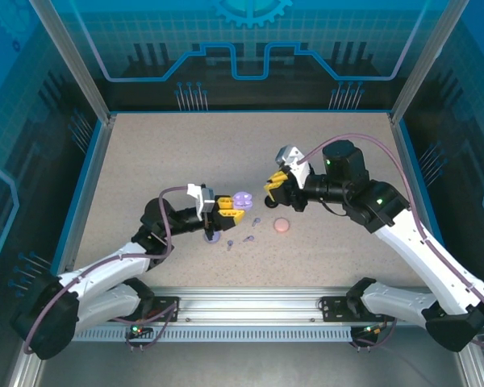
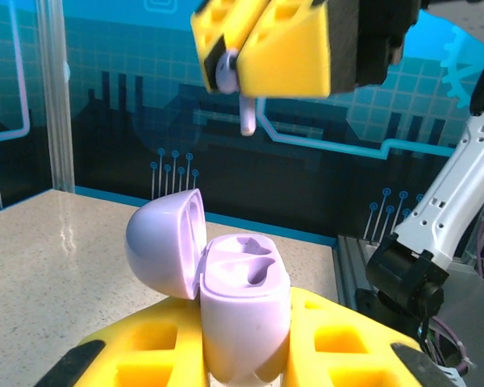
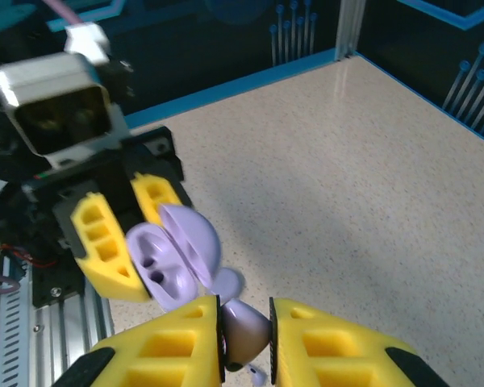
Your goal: Insert the wireless bluetooth earbuds into the charging case
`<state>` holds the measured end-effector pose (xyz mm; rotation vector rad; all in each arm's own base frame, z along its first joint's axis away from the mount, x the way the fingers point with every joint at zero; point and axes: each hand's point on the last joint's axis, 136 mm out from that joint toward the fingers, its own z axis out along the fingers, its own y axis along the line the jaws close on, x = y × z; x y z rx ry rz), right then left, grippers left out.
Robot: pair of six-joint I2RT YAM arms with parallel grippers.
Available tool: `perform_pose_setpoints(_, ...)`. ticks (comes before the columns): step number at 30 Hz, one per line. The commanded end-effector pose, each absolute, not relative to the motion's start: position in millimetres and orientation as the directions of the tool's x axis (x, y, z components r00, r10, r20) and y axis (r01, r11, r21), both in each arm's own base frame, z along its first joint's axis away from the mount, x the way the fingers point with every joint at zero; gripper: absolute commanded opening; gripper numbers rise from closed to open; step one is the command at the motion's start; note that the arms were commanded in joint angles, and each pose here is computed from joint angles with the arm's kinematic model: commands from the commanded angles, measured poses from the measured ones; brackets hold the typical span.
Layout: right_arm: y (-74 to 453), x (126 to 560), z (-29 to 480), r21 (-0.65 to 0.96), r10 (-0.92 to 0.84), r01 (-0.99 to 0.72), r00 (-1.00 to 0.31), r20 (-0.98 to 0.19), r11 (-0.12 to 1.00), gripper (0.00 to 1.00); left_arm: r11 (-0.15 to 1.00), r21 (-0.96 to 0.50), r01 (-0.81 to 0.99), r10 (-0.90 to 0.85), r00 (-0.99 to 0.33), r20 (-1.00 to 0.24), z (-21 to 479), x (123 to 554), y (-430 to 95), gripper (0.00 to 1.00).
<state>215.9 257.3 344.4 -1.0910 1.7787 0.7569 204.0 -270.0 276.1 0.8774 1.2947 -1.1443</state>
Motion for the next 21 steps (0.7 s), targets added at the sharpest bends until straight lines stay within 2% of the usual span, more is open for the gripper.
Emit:
perform_pose_setpoints(1,268,203,356,-0.025,-0.402,-0.938,-0.124,-0.907,0.347,0.2,0.194,-0.038,0.98,-0.183,-0.002,-0.983,304,195,-276,0.09)
perform_pose_setpoints(11,295,196,348,-0.062,-0.463,-0.962,-0.07,-0.884,0.265,0.21,0.183,-0.032,0.983,-0.184,0.003,-0.983,305,193,-278,0.09)
perform_pose_setpoints(21,304,192,341,-0.07,-0.489,-0.969,-0.057,-0.87,0.237,0.21,0.183,-0.03,0.983,-0.186,0.004,-0.983,306,193,-278,0.09)
